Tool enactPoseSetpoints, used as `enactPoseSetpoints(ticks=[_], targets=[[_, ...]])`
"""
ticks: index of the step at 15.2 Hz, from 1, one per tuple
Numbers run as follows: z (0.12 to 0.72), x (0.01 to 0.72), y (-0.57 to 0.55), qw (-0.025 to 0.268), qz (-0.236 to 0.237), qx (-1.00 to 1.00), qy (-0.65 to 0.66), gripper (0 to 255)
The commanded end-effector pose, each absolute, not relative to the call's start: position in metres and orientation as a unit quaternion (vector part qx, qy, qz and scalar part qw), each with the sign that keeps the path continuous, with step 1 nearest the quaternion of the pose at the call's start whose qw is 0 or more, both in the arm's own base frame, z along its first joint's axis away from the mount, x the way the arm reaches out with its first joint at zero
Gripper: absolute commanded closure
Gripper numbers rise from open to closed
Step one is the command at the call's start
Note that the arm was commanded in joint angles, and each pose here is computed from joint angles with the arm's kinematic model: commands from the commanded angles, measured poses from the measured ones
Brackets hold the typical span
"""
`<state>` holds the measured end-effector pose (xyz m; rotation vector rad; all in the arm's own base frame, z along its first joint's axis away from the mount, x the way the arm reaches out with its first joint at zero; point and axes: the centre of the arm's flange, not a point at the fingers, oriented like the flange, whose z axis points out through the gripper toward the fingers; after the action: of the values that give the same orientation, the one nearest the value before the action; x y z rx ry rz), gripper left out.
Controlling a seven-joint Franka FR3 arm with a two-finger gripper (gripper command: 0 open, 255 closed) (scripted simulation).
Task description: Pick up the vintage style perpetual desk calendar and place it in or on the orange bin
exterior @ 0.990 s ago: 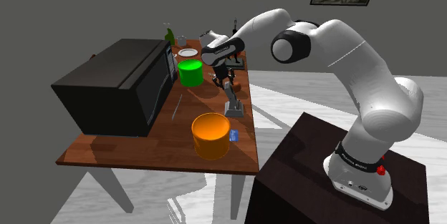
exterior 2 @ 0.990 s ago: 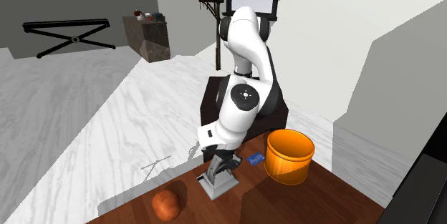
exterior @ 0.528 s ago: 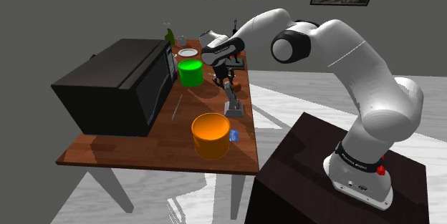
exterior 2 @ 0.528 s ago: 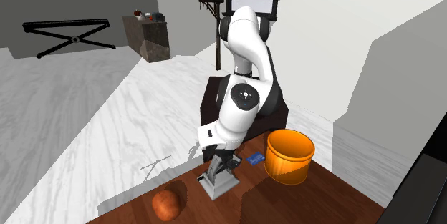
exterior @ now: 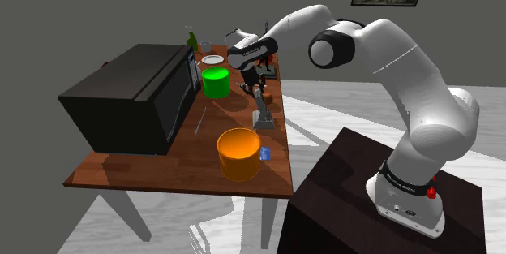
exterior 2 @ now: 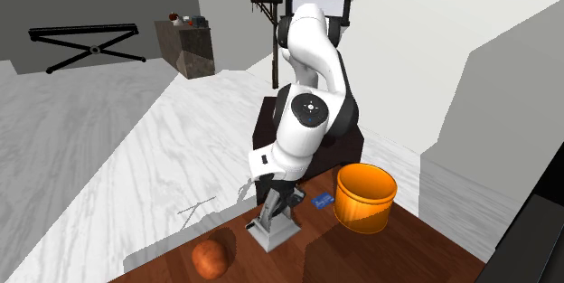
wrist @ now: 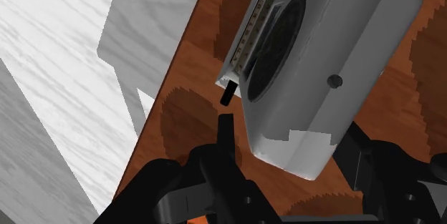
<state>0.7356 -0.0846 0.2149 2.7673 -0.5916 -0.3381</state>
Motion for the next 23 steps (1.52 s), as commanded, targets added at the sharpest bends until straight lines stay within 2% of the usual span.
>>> enactPoseSetpoints(ticks=[1, 23], targets=[[0.227, 0.736, -0.085, 0.145, -0.117, 0.961, -0.206, 255], [0.343, 0.736, -0.085, 0.145, -0.117, 0.961, -0.206, 255]])
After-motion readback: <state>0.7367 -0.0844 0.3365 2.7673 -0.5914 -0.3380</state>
